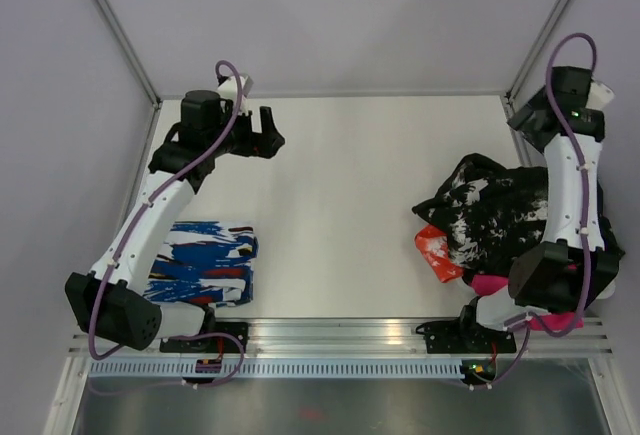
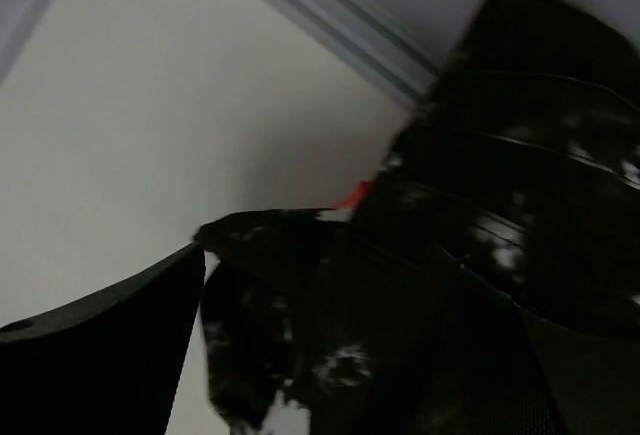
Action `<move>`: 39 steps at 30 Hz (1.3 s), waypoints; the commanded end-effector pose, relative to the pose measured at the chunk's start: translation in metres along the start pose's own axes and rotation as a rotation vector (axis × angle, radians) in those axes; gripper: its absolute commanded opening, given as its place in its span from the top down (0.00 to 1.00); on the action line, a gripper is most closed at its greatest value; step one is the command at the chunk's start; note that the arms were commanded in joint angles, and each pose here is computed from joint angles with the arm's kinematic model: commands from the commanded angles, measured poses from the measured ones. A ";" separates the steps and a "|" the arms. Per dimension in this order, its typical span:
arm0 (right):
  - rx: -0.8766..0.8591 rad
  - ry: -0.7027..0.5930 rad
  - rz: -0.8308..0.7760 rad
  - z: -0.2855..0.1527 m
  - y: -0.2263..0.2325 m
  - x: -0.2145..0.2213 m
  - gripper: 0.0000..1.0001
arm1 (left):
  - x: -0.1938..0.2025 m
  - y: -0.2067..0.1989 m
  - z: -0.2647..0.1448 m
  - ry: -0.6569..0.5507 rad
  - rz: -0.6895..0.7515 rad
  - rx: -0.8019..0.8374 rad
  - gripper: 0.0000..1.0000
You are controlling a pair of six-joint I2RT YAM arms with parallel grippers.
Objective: Fold and stack the trousers
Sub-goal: Grab the trousers from the pile, then move the trousers to the center of the board
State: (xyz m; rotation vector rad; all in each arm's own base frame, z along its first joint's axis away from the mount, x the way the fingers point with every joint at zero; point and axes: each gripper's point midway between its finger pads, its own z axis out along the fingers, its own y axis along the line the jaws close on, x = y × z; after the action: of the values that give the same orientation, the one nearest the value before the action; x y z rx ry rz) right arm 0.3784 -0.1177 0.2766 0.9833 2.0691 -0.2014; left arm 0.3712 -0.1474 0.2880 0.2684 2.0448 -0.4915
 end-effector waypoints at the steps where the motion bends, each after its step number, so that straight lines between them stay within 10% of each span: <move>1: 0.205 0.067 0.085 -0.043 -0.070 0.017 0.02 | 0.000 -0.001 0.000 -0.016 0.065 -0.013 0.00; 8: 0.350 0.149 0.097 -0.041 -0.122 0.081 0.02 | 0.017 0.001 -0.001 -0.001 0.060 -0.033 0.00; 13: 0.133 0.052 0.137 0.001 -0.090 0.088 0.06 | 0.033 0.003 0.001 0.032 0.100 -0.053 0.00; 16: 0.099 0.102 0.096 0.012 -0.082 0.095 0.30 | 0.037 0.006 0.000 0.037 0.107 -0.065 0.00; 18: 0.140 0.112 0.072 0.011 -0.087 0.092 0.96 | 0.039 0.009 0.000 0.045 0.106 -0.078 0.00; 19: 0.160 0.104 0.069 -0.002 -0.089 0.080 1.00 | 0.039 0.011 0.000 0.045 0.105 -0.093 0.00; 28: -0.390 -0.374 0.004 -0.181 0.045 -0.107 1.00 | 0.017 0.014 0.014 0.011 0.072 -0.119 0.00; 39: -1.189 -0.398 -0.301 -0.243 0.304 -0.069 1.00 | -0.007 0.063 0.010 -0.070 -0.173 -0.393 0.00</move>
State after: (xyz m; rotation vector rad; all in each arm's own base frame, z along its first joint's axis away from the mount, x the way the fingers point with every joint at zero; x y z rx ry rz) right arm 0.4399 0.0984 0.5279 0.1185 1.6354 0.4402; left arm 0.3956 -0.1217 0.2561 0.0923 2.1080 -0.2328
